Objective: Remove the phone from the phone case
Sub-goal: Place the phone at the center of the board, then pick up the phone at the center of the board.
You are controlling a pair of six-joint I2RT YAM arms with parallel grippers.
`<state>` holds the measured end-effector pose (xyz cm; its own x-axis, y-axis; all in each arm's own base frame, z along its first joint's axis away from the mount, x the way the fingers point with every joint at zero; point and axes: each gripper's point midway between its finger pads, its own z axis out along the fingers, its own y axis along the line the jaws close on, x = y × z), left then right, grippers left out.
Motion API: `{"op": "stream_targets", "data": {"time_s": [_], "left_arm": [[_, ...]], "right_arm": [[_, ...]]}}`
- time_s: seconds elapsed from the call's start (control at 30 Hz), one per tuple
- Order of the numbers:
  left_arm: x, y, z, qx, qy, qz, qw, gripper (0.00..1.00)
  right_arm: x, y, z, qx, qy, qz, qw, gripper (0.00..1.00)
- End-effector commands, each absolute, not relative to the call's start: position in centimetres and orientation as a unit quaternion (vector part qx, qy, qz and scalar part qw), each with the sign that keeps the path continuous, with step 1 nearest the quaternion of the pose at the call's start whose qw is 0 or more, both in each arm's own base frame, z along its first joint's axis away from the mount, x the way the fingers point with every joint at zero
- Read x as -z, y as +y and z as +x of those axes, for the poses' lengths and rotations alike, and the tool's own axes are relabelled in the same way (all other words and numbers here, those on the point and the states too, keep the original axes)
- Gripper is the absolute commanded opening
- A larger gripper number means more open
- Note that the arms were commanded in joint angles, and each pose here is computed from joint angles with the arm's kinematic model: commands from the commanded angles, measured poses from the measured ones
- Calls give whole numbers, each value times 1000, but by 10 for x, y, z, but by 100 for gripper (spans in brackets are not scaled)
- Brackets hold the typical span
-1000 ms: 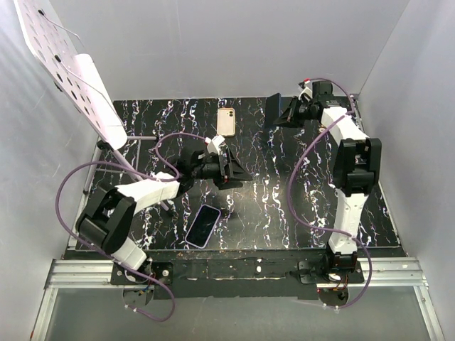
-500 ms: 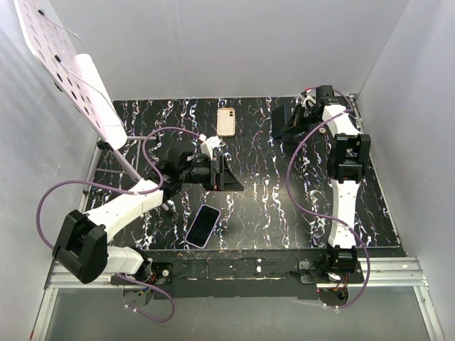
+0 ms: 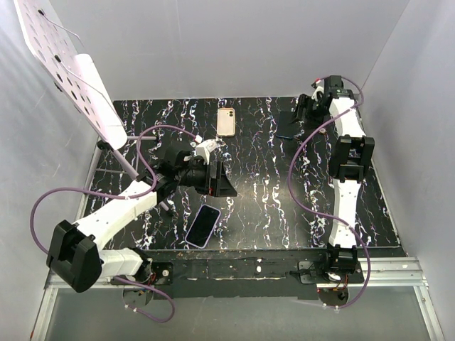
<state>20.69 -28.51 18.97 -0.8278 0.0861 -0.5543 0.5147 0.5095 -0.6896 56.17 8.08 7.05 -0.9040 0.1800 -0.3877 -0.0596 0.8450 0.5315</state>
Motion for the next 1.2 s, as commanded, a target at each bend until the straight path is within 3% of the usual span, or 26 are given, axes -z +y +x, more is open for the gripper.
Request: {"op": "stream_targets", "data": {"time_s": [0.0,0.1,0.23,0.4,0.63,0.8,1.17], "left_arm": [[-206,-281,208,452,830,195,261,90],[-188,-274,217,416,856,171,255,88],[-155,-259,228,346,900,127,233,86],[-123,-228,232,228,939,97,240,98],[-91,-218,205,115,949,146,254,98],[-58,-198,186,56,964,133,222,98],[-40,-216,164,106,958,209,163,98]], "right_arm": [[-136,37,578,-140,943,64,296,82],[-180,30,551,-124,936,109,310,83],[-219,71,490,-216,918,117,311,83],[-235,146,400,-289,897,41,332,83],[-264,207,297,-417,840,-21,347,85],[-279,192,274,-404,831,-19,382,86],[-293,198,251,-440,817,-32,371,82]]}}
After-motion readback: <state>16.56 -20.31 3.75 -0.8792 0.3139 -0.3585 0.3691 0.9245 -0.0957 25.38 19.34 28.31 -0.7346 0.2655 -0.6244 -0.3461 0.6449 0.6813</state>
